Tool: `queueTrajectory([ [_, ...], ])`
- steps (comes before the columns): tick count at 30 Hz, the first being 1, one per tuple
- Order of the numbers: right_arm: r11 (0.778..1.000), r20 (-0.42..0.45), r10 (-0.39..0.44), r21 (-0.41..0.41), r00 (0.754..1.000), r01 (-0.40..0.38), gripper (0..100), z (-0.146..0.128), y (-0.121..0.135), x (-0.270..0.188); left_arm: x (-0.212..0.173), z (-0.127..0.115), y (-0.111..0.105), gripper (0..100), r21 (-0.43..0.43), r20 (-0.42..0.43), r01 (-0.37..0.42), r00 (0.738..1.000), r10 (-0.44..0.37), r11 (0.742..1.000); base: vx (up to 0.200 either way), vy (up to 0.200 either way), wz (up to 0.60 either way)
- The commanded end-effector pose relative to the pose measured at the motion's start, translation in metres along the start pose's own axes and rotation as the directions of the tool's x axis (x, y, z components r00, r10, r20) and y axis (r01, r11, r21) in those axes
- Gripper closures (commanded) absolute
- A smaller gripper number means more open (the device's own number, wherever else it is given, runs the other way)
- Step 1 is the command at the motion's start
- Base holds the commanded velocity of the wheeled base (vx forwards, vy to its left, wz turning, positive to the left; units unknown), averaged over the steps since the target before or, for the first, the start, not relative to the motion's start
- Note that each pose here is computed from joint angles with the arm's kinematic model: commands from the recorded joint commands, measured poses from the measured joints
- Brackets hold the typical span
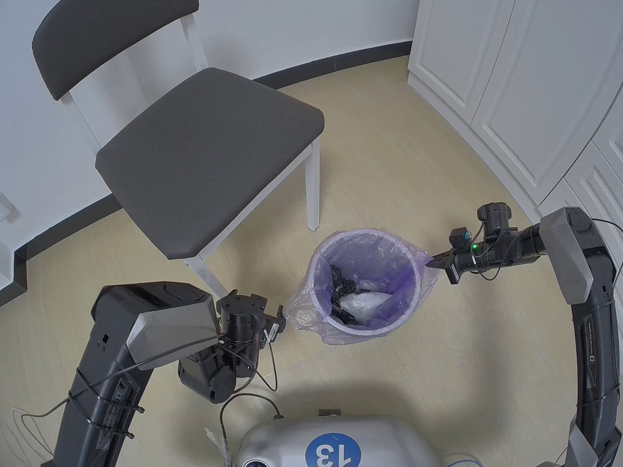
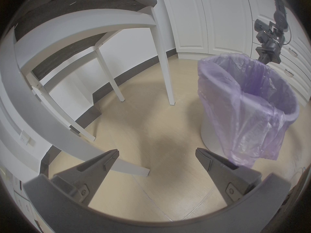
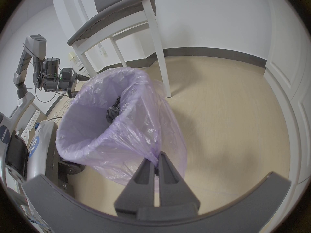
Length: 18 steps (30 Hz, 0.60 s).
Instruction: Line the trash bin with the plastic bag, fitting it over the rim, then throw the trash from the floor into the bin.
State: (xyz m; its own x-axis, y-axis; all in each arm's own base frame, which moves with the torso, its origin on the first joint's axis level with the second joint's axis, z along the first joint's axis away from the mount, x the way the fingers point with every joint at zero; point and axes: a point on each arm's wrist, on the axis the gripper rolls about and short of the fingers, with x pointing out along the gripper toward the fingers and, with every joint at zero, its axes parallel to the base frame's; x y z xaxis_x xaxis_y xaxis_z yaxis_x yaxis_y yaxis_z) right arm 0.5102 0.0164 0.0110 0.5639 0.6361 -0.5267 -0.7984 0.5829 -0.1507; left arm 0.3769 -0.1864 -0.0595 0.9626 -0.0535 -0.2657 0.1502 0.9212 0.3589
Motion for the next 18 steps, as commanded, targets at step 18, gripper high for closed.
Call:
queueTrajectory([
  [18, 0.999, -0.010, 0.053, -0.003, 0.999, -0.053, 100, -0.006, 0.007, 0.038, -0.003, -0.002, -0.007, 0, 0.001, 0.003, 0.016, 1.000, -0.016, 1.000, 0.000, 0.000, 0.00],
])
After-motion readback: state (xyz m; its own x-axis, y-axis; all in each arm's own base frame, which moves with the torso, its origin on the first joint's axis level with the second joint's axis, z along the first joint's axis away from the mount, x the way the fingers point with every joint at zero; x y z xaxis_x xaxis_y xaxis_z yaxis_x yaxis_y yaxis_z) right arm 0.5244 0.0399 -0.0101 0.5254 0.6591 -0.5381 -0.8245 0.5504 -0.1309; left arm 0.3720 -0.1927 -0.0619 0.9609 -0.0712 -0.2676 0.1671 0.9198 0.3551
